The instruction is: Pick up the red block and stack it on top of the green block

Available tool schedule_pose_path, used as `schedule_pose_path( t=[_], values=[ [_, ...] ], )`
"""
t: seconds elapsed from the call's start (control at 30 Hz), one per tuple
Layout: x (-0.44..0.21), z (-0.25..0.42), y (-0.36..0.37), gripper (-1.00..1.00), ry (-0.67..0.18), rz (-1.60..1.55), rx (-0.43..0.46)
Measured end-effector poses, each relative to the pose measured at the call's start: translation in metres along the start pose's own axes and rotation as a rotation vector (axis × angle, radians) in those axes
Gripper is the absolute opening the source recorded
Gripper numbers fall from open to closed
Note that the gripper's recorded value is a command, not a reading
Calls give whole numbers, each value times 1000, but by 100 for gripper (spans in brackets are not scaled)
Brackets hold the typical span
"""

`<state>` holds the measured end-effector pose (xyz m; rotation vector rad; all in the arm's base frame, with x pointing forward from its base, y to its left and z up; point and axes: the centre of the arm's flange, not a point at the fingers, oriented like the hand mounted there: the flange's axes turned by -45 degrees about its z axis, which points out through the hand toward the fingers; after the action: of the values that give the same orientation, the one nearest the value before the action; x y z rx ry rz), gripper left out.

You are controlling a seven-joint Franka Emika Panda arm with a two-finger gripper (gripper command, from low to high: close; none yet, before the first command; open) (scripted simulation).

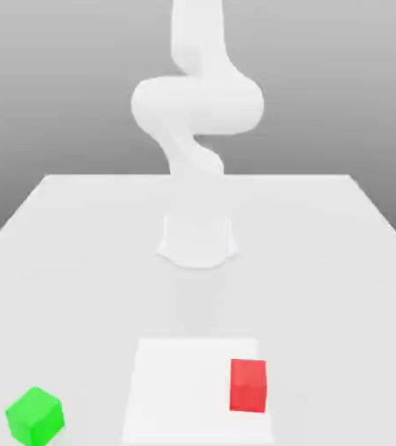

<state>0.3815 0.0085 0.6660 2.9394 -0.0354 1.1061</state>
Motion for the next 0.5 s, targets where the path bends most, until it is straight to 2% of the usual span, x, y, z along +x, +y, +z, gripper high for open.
schedule_pose_path(
  t=[0.23,0.5],
  values=[
    [-43,152,-22,0,-227,15,-22],
    [-142,289,-42,0,-480,33,-32]
  ],
)
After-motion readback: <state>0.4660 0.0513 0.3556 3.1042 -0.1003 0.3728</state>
